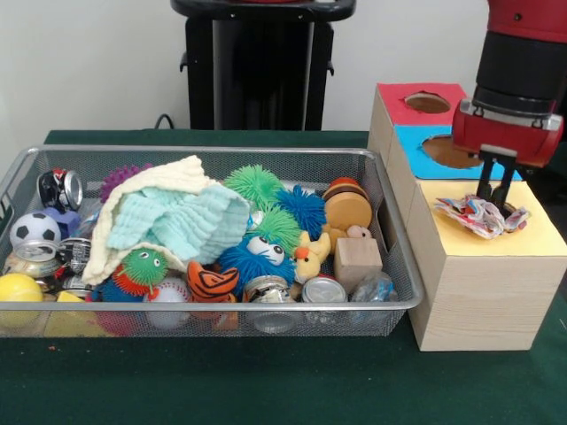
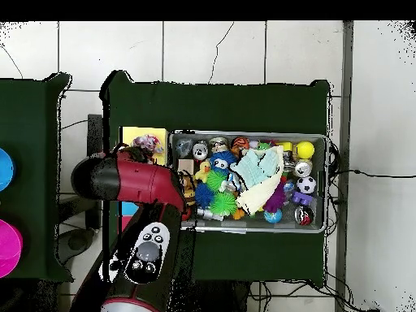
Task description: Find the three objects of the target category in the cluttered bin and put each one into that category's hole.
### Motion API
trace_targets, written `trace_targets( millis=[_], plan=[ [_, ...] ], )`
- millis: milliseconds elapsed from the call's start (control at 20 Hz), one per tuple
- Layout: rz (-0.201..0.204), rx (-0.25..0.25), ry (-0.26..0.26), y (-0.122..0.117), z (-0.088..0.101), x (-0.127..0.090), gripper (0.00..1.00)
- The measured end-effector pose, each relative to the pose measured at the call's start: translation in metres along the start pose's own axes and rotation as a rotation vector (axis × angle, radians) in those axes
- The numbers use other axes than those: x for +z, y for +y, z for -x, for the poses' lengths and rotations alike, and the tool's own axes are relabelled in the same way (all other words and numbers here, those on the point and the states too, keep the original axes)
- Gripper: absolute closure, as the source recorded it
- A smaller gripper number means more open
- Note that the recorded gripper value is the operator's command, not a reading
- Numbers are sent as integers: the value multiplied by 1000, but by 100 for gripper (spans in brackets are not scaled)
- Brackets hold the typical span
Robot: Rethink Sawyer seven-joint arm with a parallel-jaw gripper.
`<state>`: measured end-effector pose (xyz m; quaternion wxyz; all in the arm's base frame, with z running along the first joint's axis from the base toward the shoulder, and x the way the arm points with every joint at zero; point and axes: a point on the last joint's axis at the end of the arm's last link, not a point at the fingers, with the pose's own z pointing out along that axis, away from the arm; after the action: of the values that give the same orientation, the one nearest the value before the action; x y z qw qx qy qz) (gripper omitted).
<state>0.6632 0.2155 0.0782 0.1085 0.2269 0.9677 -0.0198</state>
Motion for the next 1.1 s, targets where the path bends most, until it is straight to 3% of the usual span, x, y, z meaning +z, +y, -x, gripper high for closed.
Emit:
trace_targets(
  millis=[350,800,1100],
  plan=[
    [-29,-16,11,-12,5,-14,100],
    [-31,-28,31,-12,7,-34,100],
    [-24,-24,78,-9,11,-67,100]
  ],
)
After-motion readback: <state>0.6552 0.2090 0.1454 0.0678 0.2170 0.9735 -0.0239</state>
